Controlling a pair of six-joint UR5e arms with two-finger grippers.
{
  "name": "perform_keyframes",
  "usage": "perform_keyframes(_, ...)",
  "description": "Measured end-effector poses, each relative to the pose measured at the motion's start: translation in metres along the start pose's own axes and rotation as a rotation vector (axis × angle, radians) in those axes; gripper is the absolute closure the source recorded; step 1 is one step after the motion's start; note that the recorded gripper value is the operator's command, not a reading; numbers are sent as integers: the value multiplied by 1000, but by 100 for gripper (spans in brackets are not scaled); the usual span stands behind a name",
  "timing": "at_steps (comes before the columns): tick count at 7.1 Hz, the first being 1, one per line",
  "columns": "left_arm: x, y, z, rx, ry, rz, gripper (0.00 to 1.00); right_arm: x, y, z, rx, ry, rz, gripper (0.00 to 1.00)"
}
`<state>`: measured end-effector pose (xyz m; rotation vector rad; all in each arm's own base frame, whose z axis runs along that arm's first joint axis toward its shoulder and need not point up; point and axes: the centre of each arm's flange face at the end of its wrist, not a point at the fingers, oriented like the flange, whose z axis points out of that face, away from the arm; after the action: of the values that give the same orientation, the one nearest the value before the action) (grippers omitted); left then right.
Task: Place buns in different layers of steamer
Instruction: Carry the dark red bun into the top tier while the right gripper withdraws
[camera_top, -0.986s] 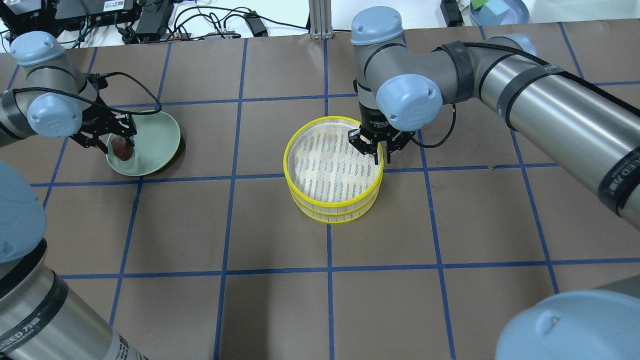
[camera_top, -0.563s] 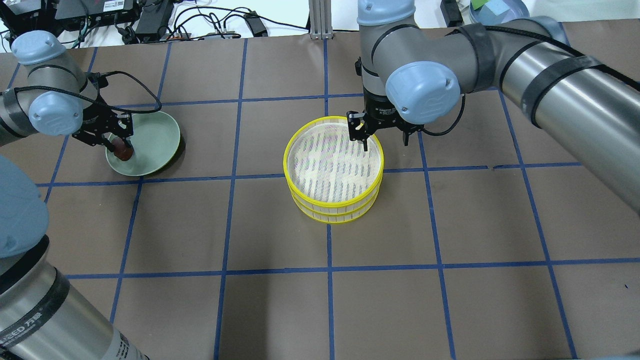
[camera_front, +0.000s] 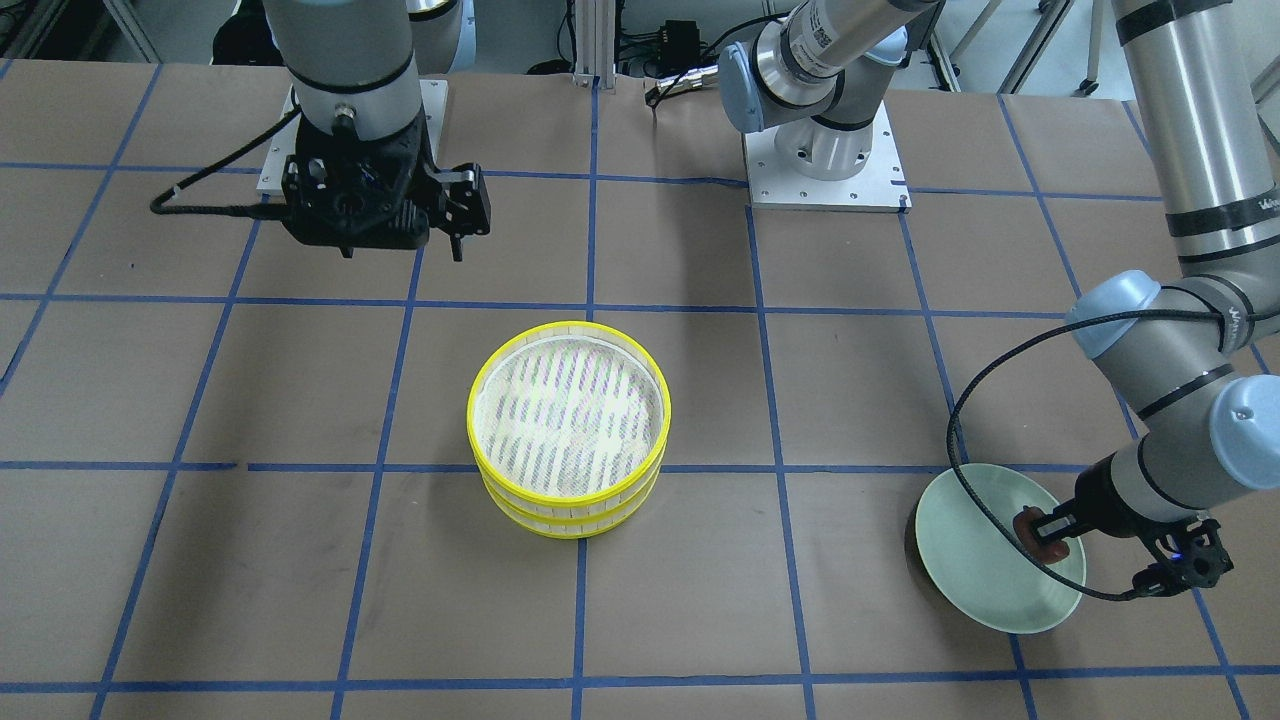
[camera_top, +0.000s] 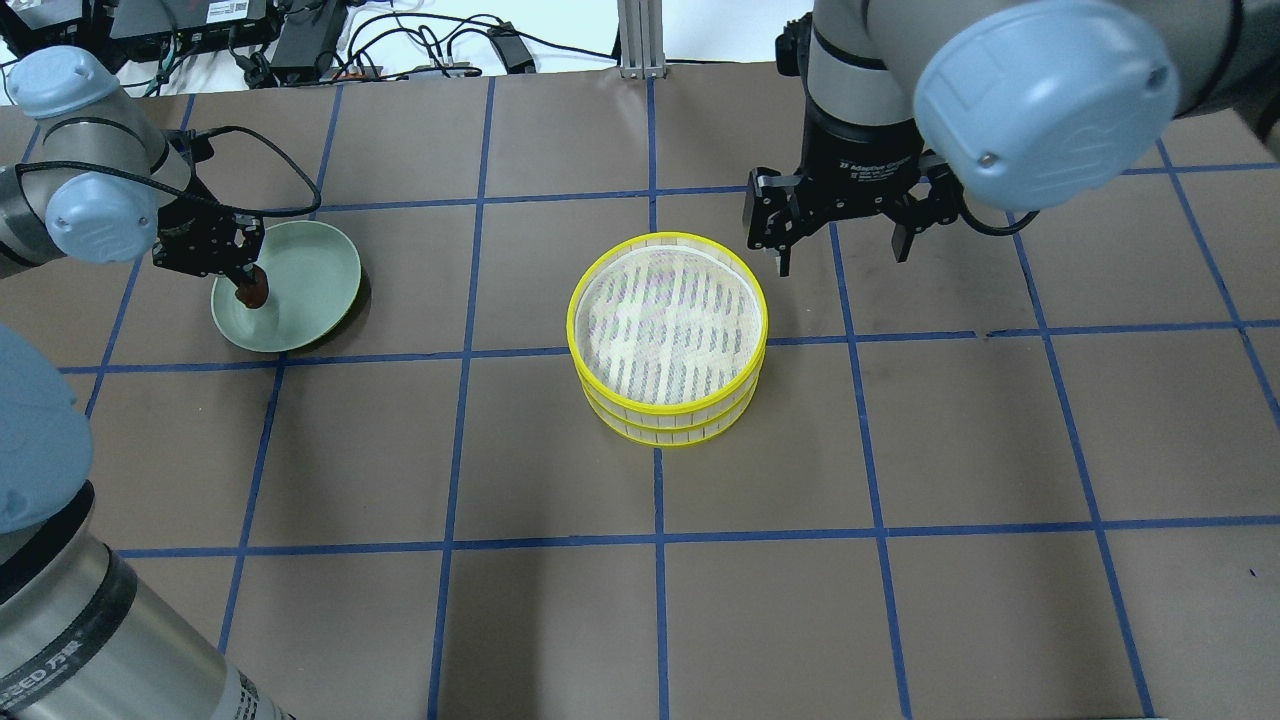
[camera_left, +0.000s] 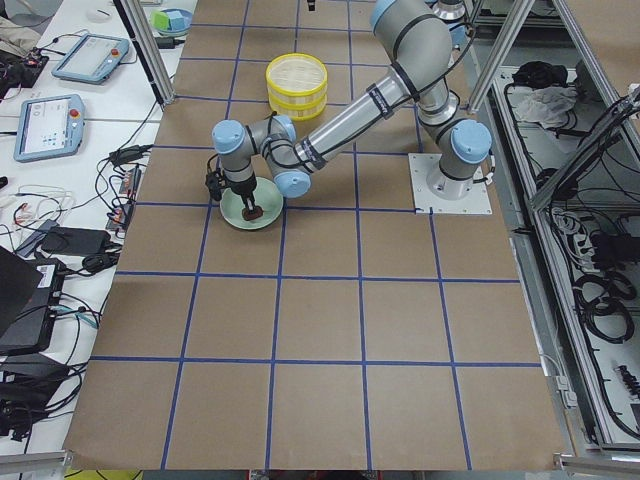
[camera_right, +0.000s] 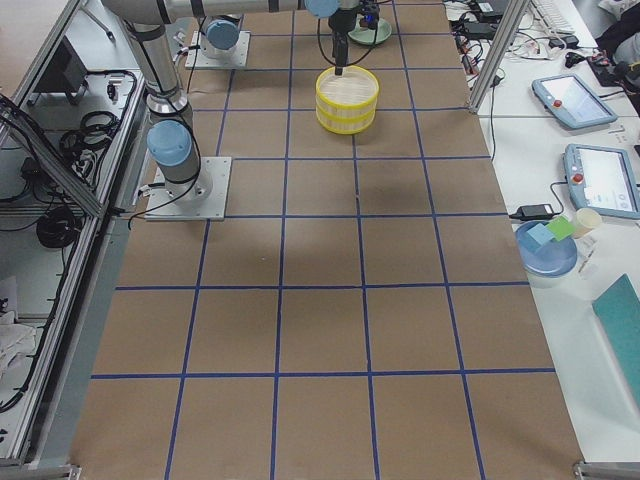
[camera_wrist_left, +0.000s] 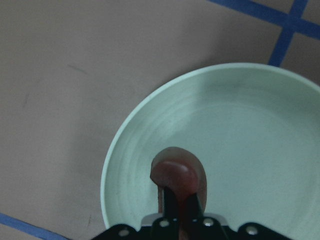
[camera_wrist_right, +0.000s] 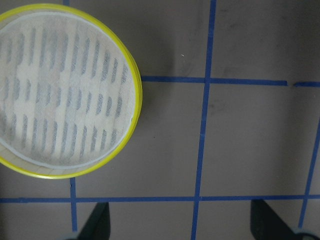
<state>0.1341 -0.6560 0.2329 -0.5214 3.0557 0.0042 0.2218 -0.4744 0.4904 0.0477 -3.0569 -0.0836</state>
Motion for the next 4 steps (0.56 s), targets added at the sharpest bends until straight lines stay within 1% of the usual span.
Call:
perform_keyframes(1, 15, 4, -24, 30, 2, 24, 100, 12, 12, -21, 18, -13, 14, 0)
perform_keyframes(2, 43, 13, -50, 64, 6, 67, 100, 28, 14, -34, 34, -46, 39, 0)
perform_keyframes(3, 82, 29, -78, 100, 16, 125, 100, 45, 11, -41, 42, -83, 72, 0)
perform_keyframes(4, 121, 50, -105, 137, 26, 187, 100, 55, 10, -45, 53, -94, 89, 0)
